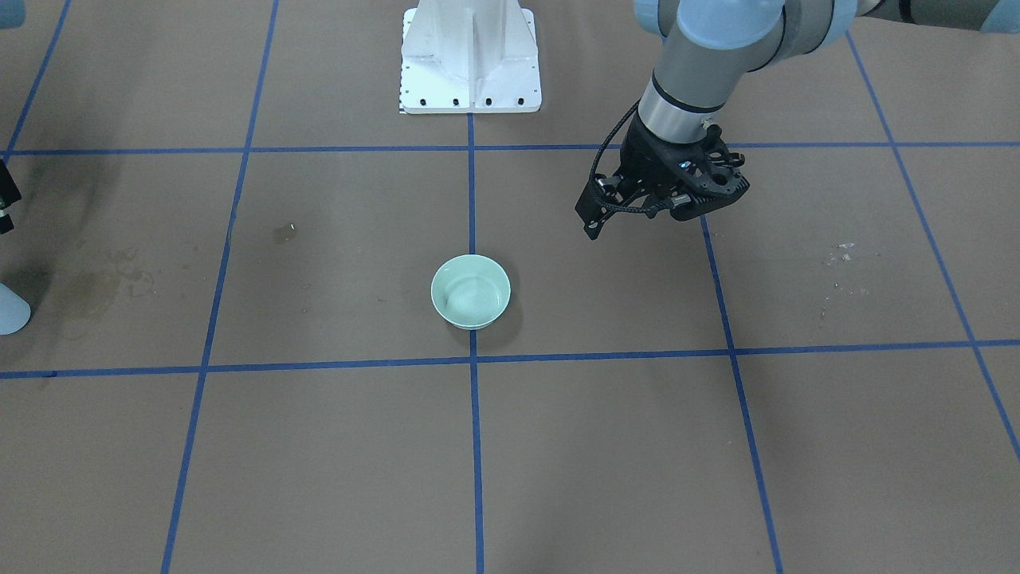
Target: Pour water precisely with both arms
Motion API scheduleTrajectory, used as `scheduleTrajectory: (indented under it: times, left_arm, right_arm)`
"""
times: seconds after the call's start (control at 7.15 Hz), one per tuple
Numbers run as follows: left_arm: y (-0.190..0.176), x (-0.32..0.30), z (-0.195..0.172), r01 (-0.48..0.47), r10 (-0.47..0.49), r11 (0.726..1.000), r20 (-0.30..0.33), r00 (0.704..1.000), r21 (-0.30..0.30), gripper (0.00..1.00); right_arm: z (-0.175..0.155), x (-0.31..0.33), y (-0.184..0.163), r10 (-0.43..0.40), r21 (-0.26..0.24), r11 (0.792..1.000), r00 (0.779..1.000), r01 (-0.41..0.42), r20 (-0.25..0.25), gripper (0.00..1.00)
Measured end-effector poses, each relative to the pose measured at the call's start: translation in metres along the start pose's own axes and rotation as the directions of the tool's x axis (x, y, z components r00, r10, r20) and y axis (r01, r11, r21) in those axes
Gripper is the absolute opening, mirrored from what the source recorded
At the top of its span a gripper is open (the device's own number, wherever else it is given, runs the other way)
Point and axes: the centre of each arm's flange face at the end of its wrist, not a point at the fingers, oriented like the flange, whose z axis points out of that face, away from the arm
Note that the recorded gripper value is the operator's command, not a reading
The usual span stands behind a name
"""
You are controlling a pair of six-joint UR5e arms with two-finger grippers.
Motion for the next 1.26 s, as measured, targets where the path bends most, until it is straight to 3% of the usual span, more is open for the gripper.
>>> scheduleTrajectory:
  times: [0.42, 0.84, 1.26]
  left_arm:
    - [-0.001, -0.001, 0.005, 0.002, -0.002, 1.000, 0.008, 1.000, -0.003, 1.00]
    - [-0.002, -0.001, 0.007, 0.003, -0.003, 1.000, 0.011, 1.000, -0.004, 1.00]
    - [-0.001, 0.000, 0.007, 0.000, 0.000, 1.000, 0.009, 1.000, -0.004, 1.00]
  right_arm:
    - [0.023, -0.007, 0.029, -0.039, 0.090, 0.995, 0.997, 0.045, -0.066, 0.99]
    - [0.054, -0.003, 0.045, -0.065, 0.198, 0.976, 0.988, 0.092, -0.141, 0.99]
    - [0.087, -0.010, 0.048, -0.072, 0.266, 0.957, 0.982, 0.117, -0.173, 0.99]
